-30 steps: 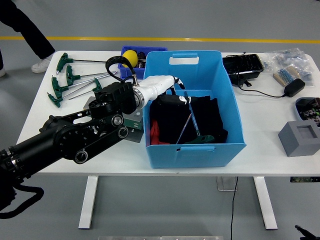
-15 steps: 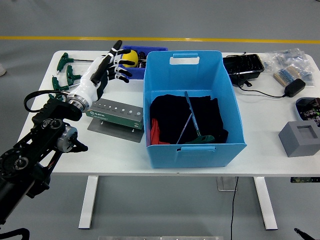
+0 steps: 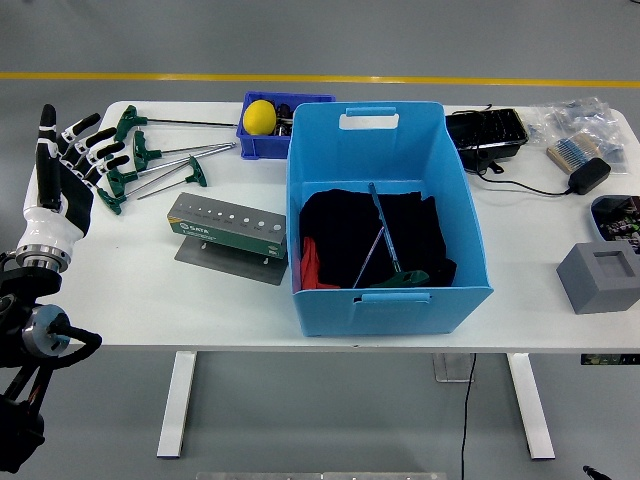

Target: Lift tool from toolbox,place it in box,lift tool from toolbox,place it in box

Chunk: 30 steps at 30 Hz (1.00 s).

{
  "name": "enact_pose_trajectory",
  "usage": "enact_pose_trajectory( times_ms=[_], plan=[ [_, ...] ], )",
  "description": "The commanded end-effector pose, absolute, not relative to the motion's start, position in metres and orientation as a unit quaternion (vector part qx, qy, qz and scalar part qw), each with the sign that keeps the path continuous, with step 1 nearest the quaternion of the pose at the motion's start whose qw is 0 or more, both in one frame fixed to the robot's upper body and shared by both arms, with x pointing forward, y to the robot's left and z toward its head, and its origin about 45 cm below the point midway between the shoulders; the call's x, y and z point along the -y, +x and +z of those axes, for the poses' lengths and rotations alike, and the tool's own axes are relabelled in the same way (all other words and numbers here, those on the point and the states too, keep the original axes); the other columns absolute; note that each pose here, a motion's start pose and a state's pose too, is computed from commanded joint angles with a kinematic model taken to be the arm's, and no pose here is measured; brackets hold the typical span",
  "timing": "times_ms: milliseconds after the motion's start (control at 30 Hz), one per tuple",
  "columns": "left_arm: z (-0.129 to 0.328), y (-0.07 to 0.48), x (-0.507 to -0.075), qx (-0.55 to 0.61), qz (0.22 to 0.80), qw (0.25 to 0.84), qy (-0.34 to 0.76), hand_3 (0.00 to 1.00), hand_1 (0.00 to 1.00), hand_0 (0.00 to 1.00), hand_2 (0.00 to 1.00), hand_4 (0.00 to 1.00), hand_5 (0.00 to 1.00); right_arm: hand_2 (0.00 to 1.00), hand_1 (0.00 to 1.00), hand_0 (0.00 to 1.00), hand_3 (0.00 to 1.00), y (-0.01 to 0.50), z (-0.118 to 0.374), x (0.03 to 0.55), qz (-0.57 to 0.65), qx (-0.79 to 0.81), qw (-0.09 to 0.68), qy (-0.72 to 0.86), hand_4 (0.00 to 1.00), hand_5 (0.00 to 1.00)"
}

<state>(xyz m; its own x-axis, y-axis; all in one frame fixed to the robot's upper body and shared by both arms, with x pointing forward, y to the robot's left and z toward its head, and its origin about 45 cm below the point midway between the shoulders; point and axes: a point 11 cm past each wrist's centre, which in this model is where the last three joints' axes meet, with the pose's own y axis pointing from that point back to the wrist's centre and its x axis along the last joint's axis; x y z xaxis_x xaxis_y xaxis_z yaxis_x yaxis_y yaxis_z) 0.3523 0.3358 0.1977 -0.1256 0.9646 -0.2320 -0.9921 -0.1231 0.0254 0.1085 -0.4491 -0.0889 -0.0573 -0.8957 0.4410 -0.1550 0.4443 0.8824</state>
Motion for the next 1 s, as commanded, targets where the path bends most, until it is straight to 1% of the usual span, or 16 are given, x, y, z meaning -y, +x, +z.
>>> enact_pose_trajectory(
  times_ms=[200,367,467,500,867,900,1000],
  plan=[
    [0.172,0.335,-0.330,-0.084,0.742,0.665,-0.017,0.686,0.587,0.536,0.671,0.885,0.932,0.670,0.600,0.619,0.564,0.105,-0.090,0.448,-0.337,0.643,0.555,0.407,0.821,0.680],
    [0.168,0.335,-0.327,-0.072,0.729,0.681,0.021,0.691,0.600,0.554,0.690,0.884,0.919,0.670,0.600,0.619,0.564,0.105,-0.090,0.448,-0.337,0.643,0.555,0.407,0.821,0.679],
    [0.173,0.340,-0.324,-0.064,0.723,0.688,0.021,0.691,0.600,0.554,0.690,0.884,0.919,0.670,0.600,0.619,0.564,0.106,-0.090,0.449,-0.336,0.643,0.555,0.407,0.821,0.679],
    [0.175,0.341,-0.323,-0.062,0.722,0.689,0.018,0.694,0.603,0.561,0.695,0.875,0.887,0.670,0.602,0.619,0.563,0.107,-0.089,0.449,-0.335,0.644,0.554,0.407,0.820,0.680],
    [0.175,0.342,-0.317,-0.058,0.720,0.691,0.003,0.697,0.617,0.565,0.703,0.874,0.884,0.670,0.600,0.619,0.562,0.110,-0.088,0.450,-0.335,0.650,0.547,0.407,0.819,0.681],
    [0.175,0.342,-0.317,-0.057,0.721,0.691,0.002,0.717,0.686,0.611,0.740,0.874,0.884,0.670,0.600,0.619,0.562,0.111,-0.088,0.450,-0.334,0.650,0.547,0.407,0.818,0.682],
    [0.175,0.343,-0.318,-0.055,0.724,0.688,-0.004,0.717,0.686,0.611,0.740,0.874,0.884,0.670,0.600,0.619,0.562,0.112,-0.087,0.451,-0.333,0.651,0.547,0.408,0.818,0.682]
  ],
)
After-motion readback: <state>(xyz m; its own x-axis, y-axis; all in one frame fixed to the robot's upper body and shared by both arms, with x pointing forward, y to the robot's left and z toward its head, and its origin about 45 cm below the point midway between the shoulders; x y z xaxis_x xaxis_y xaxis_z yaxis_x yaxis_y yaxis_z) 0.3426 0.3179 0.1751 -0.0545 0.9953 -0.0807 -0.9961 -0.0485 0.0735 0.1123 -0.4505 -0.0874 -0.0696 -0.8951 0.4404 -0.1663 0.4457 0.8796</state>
